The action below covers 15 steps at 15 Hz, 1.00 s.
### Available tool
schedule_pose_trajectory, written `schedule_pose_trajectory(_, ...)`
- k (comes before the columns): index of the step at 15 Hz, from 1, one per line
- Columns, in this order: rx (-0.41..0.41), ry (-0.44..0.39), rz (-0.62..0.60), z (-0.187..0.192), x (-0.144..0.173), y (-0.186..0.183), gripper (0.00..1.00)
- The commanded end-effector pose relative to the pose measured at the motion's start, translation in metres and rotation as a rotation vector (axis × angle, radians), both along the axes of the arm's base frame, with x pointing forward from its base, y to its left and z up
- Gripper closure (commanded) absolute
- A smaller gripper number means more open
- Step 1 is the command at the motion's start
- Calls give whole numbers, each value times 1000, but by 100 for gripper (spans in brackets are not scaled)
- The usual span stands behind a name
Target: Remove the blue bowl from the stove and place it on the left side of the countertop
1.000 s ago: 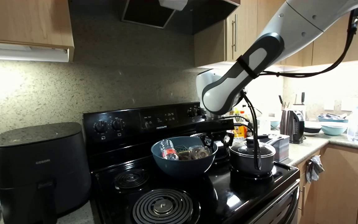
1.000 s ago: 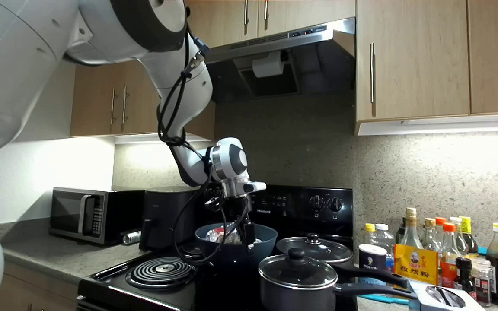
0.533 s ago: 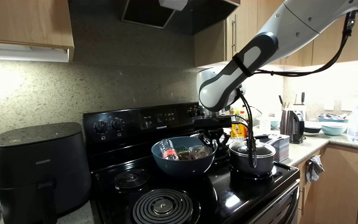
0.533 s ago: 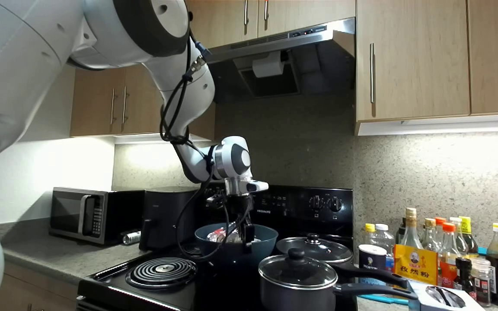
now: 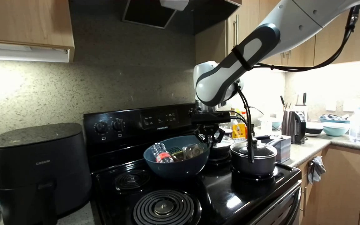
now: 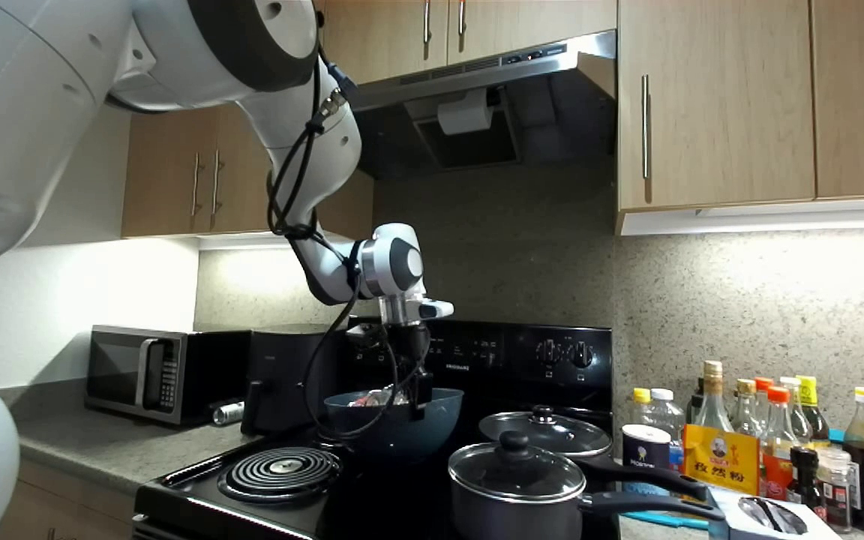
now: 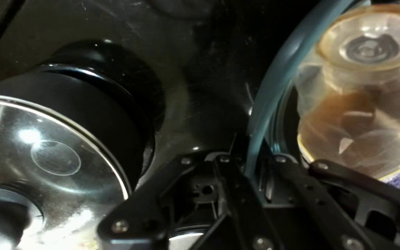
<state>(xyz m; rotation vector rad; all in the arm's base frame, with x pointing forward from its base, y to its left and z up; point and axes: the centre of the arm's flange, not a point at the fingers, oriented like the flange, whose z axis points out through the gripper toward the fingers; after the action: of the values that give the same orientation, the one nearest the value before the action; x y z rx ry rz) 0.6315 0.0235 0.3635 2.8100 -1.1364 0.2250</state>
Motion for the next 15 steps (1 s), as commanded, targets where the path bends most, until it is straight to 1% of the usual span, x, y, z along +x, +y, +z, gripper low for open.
schedule_pose_trajectory(1,33,-34,185,20,-14,39,98)
schedule_pose_trajectory(5,36,-50,353,24,-16,76,98)
schedule_pose_trajectory(8,23,-60,397,26,-14,78,98)
schedule_pose_trajectory(9,10,-57,404,25,-14,77,98)
schedule_pose_trajectory(10,-9,-52,329,19,0,62,91)
schedule_pose_trajectory(11,-10,-52,334,18,0,62,91)
schedule_pose_trajectory(12,-11,-51,336,18,0,62,98)
schedule_pose_trajectory(13,22,-43,334,24,0,60,98)
schedule_pose_trajectory(15,64,-62,324,37,-6,58,98)
